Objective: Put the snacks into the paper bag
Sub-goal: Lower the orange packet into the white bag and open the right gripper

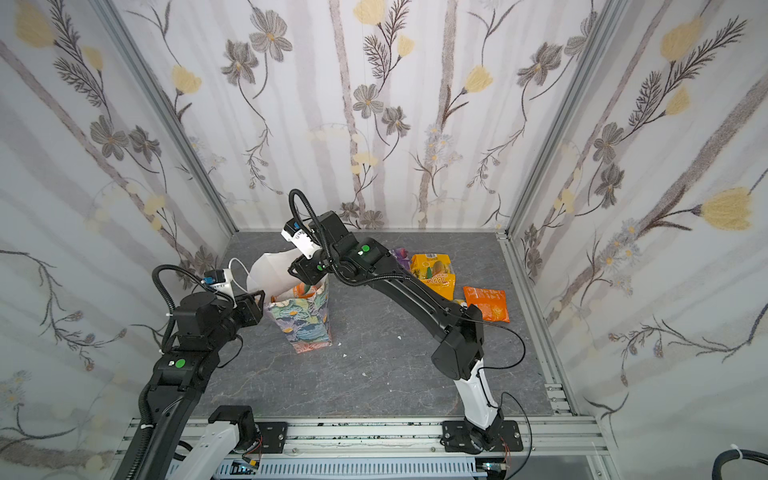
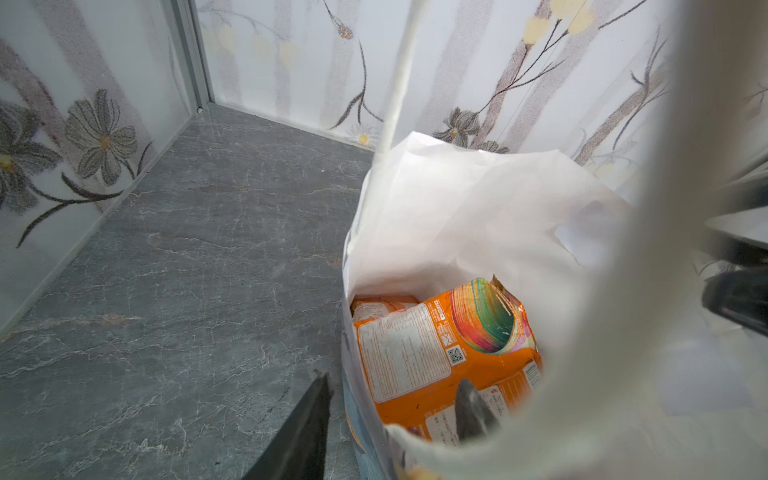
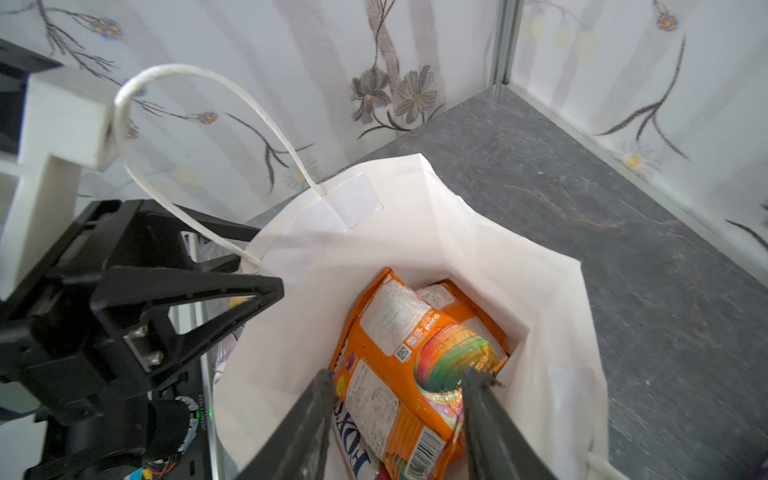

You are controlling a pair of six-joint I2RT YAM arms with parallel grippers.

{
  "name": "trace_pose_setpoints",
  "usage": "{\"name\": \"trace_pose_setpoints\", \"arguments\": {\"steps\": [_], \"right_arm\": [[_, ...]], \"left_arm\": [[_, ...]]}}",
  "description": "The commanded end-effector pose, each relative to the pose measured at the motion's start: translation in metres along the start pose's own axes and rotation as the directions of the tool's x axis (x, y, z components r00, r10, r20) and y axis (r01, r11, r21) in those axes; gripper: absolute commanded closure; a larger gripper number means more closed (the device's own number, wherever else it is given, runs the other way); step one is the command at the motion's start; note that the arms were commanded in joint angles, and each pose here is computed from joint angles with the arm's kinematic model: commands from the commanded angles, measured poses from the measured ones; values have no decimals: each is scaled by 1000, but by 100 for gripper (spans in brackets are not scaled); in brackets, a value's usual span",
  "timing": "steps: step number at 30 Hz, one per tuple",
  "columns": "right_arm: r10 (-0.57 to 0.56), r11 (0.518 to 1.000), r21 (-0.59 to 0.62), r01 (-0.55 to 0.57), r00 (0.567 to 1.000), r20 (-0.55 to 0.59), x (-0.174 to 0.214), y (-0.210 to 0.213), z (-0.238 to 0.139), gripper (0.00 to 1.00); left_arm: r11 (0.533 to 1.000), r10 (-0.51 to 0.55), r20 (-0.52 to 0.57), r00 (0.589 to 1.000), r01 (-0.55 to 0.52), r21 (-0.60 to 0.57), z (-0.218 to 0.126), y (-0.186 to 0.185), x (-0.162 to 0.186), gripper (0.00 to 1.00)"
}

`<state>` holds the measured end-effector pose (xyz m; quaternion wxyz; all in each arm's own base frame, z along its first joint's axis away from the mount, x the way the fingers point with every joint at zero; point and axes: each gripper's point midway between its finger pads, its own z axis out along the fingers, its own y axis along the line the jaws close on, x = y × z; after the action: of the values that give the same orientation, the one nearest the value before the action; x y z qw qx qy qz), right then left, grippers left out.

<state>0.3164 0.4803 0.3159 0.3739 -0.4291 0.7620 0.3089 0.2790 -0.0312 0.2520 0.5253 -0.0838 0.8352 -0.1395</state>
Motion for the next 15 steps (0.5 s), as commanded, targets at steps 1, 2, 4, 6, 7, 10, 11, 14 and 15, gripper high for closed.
{"name": "trace_pose_setpoints", "arguments": {"steps": [1, 2, 4, 6, 7, 10, 11, 14, 15], "right_arm": [[-64, 996, 71, 62, 998, 19, -9, -1, -11, 53], [-71, 995, 65, 69, 997, 18, -9, 3, -12, 54], [-85, 995, 59, 83, 996, 20, -10, 9, -14, 55], [-89, 994, 59, 88, 996, 22, -11, 10, -15, 56], [-90, 994, 58, 89, 996, 23, -12, 11, -15, 56], [-89, 995, 55, 88, 996, 24, -12, 11, -15, 56], [-90, 995, 54, 89, 996, 26, -12, 11, -15, 56], [-85, 996, 43, 83, 996, 34, -14, 14, -18, 57], [-81, 996, 35, 80, 996, 44, -17, 16, -21, 58]], "left_arm": [[1000, 7, -1, 1000, -7, -2, 0, 1, 0, 52], [1000, 7, -1, 1000, -7, -5, 1, 1, 1, 52], [1000, 7, 0, 1000, -7, -5, 1, 1, 0, 52], [1000, 7, 0, 1000, -7, -5, 0, 1, 0, 52], [1000, 7, 0, 1000, -7, -5, 0, 1, 0, 52], [1000, 7, 2, 1000, -7, -7, 0, 1, 0, 52], [1000, 7, 3, 1000, -7, -6, 0, 1, 0, 52], [1000, 9, 5, 1000, -9, -6, -1, 1, -1, 52], [1000, 7, 3, 1000, -7, -6, 0, 1, 0, 52]]}}
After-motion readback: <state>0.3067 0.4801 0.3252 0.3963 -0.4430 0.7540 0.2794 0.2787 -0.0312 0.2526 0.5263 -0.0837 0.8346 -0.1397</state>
